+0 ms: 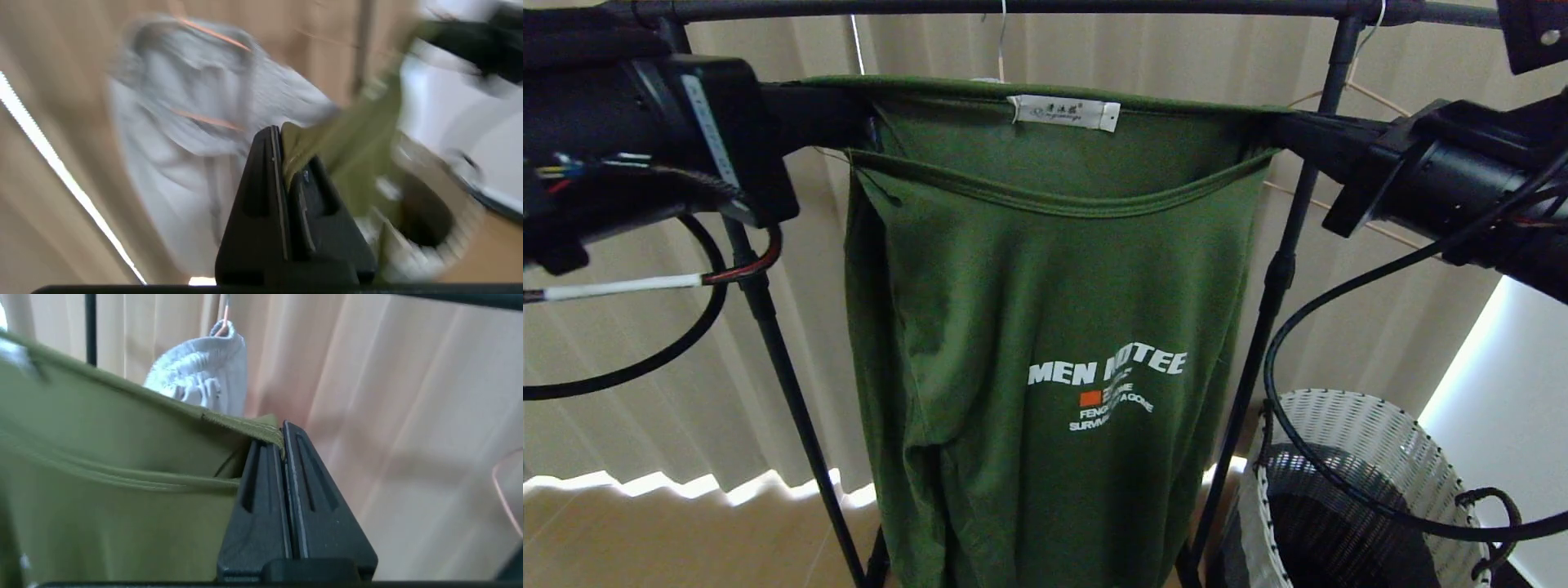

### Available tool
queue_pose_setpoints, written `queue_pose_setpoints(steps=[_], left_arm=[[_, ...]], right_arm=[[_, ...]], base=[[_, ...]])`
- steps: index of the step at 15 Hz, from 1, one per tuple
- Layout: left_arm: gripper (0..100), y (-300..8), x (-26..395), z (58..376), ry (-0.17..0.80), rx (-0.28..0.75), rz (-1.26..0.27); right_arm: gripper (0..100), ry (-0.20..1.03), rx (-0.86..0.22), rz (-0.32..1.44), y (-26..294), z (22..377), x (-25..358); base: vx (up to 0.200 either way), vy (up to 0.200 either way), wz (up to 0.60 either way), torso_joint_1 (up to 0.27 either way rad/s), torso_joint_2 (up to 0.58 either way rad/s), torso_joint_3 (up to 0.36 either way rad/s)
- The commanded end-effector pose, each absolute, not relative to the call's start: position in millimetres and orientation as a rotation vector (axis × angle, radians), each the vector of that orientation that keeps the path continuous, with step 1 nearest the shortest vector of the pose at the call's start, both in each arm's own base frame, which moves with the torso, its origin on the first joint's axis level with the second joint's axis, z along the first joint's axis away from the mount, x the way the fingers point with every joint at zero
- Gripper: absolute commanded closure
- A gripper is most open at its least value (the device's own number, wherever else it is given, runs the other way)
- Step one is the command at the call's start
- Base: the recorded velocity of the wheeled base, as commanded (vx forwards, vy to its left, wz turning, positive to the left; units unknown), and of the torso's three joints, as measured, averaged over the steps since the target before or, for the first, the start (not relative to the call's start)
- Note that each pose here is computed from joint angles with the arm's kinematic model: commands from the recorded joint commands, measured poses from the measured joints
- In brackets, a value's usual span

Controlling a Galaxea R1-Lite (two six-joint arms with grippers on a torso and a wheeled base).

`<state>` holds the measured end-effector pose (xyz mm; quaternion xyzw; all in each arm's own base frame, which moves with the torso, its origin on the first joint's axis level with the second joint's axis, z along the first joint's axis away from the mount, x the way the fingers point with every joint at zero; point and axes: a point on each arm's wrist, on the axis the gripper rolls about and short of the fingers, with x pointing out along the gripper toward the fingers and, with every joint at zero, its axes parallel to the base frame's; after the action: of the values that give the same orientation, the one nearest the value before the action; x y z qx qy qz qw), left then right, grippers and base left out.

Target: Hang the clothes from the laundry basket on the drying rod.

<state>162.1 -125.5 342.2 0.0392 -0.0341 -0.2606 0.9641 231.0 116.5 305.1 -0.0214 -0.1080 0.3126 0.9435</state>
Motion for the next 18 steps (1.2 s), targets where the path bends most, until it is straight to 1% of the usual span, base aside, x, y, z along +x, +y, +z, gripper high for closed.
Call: queue_pose_setpoints(steps=[1, 3, 4, 5, 15, 18], left_arm=[[100, -142.8, 184.7, 325.8, -0.019, 0.097, -0.485], [100, -144.3, 185.4, 321.4, -0.007, 0.104, -0.488], [100, -144.1, 184.5, 314.6, 0.012, 0.113, -0.492], [100, -143.8, 184.2, 313.7, 0.015, 0.114, -0.492], [100, -142.7, 183.4, 315.1, 0.004, 0.114, -0.490], [100, -142.4, 183.0, 315.4, 0.003, 0.114, -0.490]], right_arm=[[100, -0.252, -0.039, 0.641, 105.1, 318.3, 206.0], [100, -0.226, -0.042, 0.644, 103.9, 312.6, 202.7], [100, -0.179, -0.048, 0.646, 102.8, 298.2, 200.4], [100, -0.170, -0.049, 0.647, 102.6, 295.4, 200.0], [100, -0.155, -0.051, 0.646, 103.6, 292.0, 202.1], [100, -0.130, -0.054, 0.647, 103.1, 289.6, 201.2]], base=[[0.000, 0.000, 0.00, 0.000, 0.00, 0.000], [0.000, 0.000, 0.00, 0.000, 0.00, 0.000], [0.000, 0.000, 0.00, 0.000, 0.00, 0.000], [0.000, 0.000, 0.00, 0.000, 0.00, 0.000], [0.000, 0.000, 0.00, 0.000, 0.00, 0.000], [0.000, 0.000, 0.00, 0.000, 0.00, 0.000]])
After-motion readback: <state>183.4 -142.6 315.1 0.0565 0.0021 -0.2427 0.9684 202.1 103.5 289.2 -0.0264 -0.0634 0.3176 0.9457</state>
